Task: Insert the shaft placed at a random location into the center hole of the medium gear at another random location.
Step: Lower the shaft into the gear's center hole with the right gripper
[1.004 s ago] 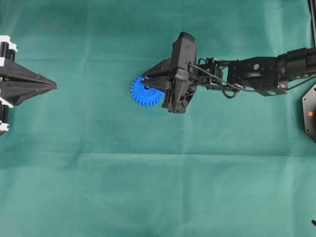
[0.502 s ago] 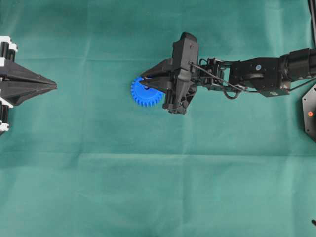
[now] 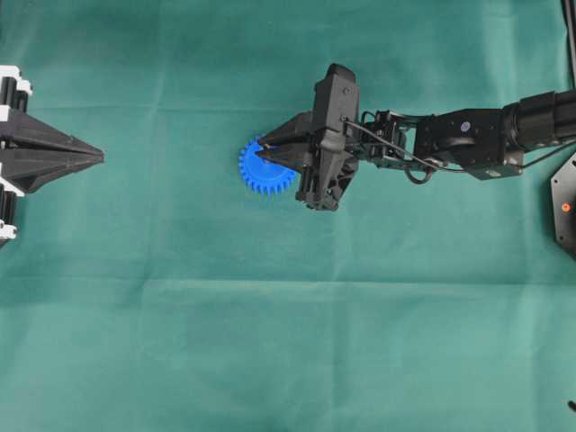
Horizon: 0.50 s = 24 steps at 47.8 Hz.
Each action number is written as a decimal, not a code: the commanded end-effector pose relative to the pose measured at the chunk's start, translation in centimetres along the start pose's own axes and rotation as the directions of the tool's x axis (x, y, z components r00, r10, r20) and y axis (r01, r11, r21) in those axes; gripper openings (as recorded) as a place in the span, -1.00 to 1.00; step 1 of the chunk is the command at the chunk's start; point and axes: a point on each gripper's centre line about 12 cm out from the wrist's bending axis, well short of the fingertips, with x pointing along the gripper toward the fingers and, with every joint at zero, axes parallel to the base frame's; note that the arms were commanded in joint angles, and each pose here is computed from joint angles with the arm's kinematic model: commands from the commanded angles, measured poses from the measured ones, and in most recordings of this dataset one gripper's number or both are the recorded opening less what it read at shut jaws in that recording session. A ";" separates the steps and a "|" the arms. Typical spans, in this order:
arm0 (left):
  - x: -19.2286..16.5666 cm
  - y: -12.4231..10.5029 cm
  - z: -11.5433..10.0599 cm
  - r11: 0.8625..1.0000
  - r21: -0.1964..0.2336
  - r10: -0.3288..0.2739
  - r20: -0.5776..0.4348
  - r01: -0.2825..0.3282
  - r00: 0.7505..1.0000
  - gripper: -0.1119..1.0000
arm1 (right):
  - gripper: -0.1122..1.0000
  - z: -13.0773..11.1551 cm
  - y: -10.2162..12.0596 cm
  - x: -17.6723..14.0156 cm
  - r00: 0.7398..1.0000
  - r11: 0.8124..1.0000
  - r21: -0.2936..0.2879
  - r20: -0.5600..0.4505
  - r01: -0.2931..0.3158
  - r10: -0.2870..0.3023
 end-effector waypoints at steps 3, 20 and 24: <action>0.2 0.0 1.0 1.000 0.003 0.001 0.026 -0.001 1.000 -0.80 | -0.57 1.1 0.2 -0.2 0.999 1.000 0.017 0.041 -0.005 0.004; 0.2 0.0 1.0 1.000 0.003 0.001 0.025 -0.001 1.000 -0.80 | -0.57 0.0 0.2 0.6 1.000 1.000 0.018 0.009 -0.003 0.002; 0.2 0.0 1.0 1.000 0.002 0.001 0.025 -0.001 1.000 -0.80 | -0.57 -0.3 0.2 0.8 1.000 1.000 0.017 0.001 -0.002 0.002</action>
